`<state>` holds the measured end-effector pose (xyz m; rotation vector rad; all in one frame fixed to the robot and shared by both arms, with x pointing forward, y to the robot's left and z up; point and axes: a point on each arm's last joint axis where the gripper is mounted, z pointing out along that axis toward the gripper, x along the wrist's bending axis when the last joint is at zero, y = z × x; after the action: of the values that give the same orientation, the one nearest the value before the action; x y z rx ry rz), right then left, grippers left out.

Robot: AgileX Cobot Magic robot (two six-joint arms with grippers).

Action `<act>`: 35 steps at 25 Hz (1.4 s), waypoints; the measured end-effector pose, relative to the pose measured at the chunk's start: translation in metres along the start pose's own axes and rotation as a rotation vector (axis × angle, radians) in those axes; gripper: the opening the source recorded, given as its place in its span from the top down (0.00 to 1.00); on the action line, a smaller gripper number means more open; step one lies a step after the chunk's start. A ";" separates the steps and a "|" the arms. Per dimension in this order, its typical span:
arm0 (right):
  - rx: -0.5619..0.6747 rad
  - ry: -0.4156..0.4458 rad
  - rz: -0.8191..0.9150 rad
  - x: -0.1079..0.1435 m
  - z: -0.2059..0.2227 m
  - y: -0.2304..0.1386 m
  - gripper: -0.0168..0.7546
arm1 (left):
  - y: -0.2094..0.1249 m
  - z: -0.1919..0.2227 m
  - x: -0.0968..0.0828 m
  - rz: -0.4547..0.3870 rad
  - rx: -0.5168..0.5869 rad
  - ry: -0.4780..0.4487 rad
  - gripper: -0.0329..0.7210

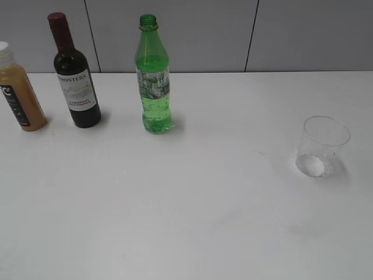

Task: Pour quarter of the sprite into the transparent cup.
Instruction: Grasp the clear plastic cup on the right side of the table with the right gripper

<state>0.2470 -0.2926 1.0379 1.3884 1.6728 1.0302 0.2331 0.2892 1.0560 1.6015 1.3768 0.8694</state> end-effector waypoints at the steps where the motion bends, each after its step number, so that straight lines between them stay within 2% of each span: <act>1: 0.000 0.000 0.000 0.000 0.000 0.000 0.22 | 0.000 0.000 0.000 0.000 0.000 0.000 0.47; 35: 0.000 0.000 0.000 0.000 0.000 0.000 0.22 | 0.000 0.000 0.000 -0.001 0.000 -0.001 0.47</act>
<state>0.2470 -0.2926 1.0379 1.3884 1.6728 1.0302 0.2331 0.2892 1.0560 1.6012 1.3765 0.8683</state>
